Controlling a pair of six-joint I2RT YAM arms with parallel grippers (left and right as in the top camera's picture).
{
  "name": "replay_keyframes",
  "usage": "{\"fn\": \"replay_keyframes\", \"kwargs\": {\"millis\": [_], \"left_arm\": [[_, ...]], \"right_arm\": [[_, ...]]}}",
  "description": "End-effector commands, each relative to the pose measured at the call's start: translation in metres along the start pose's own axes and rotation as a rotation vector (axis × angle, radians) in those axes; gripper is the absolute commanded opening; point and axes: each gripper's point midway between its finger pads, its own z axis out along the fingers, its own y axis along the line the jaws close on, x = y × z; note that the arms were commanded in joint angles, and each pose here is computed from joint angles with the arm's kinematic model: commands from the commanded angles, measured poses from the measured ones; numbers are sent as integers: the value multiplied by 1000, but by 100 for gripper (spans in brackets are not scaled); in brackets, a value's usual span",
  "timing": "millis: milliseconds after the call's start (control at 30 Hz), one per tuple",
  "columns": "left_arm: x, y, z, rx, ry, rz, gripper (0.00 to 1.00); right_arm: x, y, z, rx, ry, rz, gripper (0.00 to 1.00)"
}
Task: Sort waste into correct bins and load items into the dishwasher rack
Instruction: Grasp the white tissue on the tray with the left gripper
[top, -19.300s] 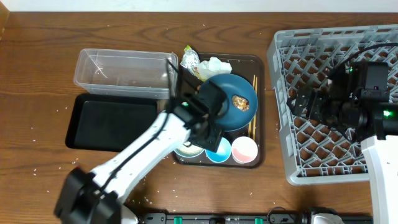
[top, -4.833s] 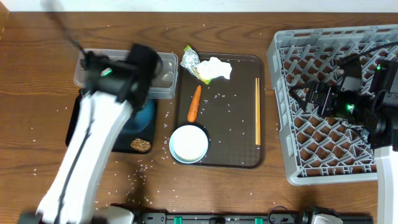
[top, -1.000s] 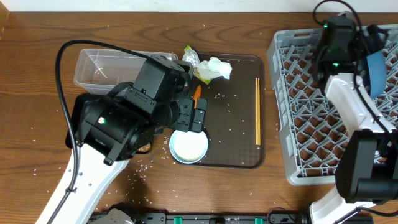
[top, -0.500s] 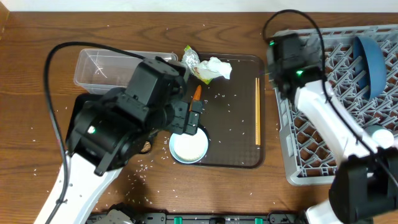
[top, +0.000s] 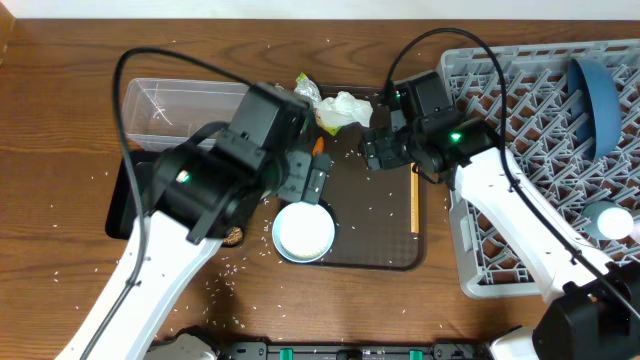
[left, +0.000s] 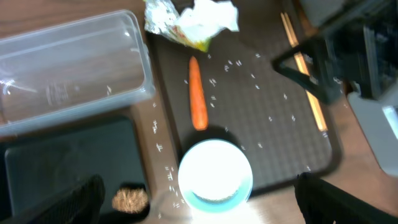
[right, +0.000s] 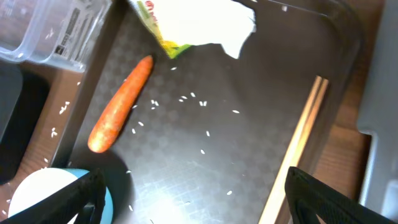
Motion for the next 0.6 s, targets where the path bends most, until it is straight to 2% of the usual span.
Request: {"fn": "replay_keyframes", "kwargs": {"millis": [0,33,267,433,567], "left_arm": [[-16,12,19,-51,-12,-7,98],[-25,13,29,-46,-24,1,98],[-54,-16,118,89,-1,114,98],[-64,-24,196,89,0,212,98],[-62,-25,252,83,3,283,99]], "right_arm": [[-14,-20,-34,23,-74,99,93],[-17,-29,-50,37,-101,120,99],[-9,-83,-141,119,-241,286,99],[11,-94,-173,154,-257,332,99],[23,-97,-177,184,-233,342,99]]}}
